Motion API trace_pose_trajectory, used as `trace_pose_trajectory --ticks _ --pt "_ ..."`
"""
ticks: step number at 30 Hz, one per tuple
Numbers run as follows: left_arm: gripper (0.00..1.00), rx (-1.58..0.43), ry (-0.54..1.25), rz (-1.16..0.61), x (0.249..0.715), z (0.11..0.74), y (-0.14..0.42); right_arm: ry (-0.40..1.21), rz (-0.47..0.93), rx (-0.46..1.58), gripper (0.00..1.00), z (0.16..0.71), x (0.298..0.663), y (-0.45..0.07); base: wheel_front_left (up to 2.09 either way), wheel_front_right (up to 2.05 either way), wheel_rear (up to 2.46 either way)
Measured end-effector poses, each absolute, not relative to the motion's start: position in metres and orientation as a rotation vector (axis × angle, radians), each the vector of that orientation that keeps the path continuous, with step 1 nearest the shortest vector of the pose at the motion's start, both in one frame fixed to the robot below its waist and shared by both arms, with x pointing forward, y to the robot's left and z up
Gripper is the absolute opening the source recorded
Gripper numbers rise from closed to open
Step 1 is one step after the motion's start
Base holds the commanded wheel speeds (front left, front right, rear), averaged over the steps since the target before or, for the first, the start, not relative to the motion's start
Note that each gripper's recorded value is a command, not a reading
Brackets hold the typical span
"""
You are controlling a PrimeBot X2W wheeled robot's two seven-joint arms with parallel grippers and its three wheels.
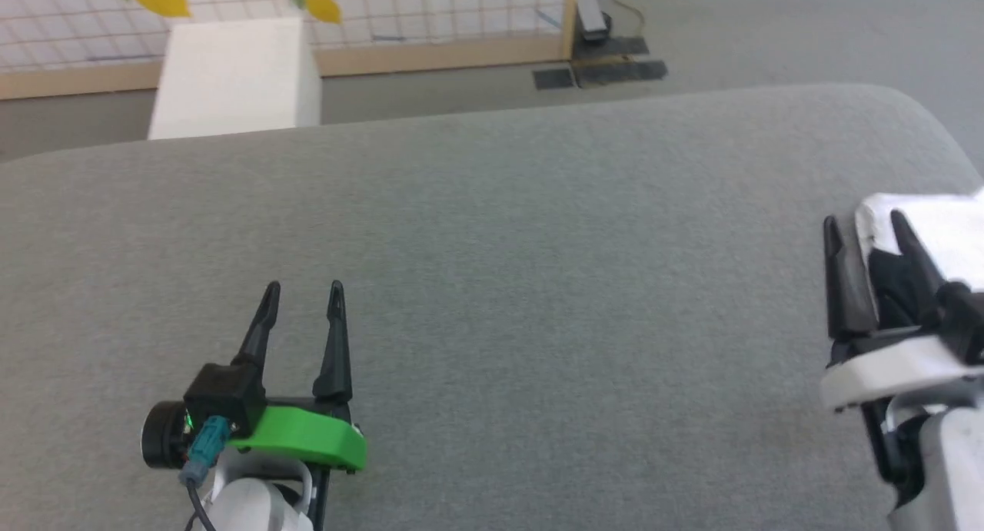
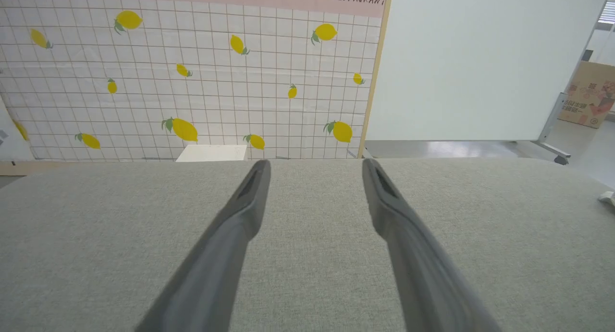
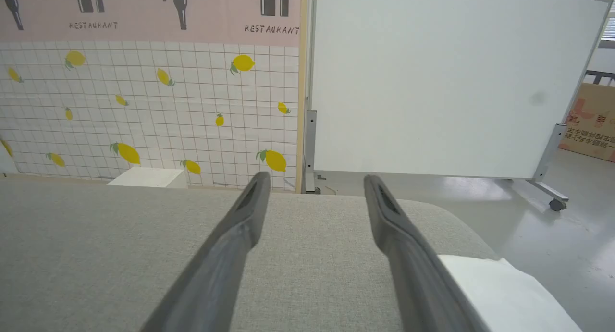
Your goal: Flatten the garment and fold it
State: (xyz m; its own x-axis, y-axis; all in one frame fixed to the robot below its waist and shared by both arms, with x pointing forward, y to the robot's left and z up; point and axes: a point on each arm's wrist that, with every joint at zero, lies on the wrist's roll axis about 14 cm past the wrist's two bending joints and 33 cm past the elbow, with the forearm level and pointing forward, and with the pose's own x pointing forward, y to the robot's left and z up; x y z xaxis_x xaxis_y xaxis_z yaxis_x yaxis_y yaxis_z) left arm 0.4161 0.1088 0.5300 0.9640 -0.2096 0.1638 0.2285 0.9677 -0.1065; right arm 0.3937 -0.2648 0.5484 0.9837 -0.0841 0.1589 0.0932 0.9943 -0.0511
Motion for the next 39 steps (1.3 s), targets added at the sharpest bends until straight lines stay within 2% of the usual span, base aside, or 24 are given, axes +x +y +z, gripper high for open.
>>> trace_pose_trajectory --ticks 5,14,39 --pt "1.00 -0.125 -0.159 -0.177 0.404 0.534 0.124 -0.170 -0.036 0.002 1.00 0.545 0.385 -0.231 0.00 0.00 0.00" --pt "1.00 -0.124 -0.163 -0.117 0.383 0.536 0.145 -0.169 0.016 0.004 1.00 0.543 0.373 -0.201 0.00 0.00 0.00" --pt "1.00 -0.136 -0.142 -0.077 0.371 0.529 0.155 -0.133 0.081 0.034 1.00 0.534 0.367 -0.177 0.00 0.00 0.00"
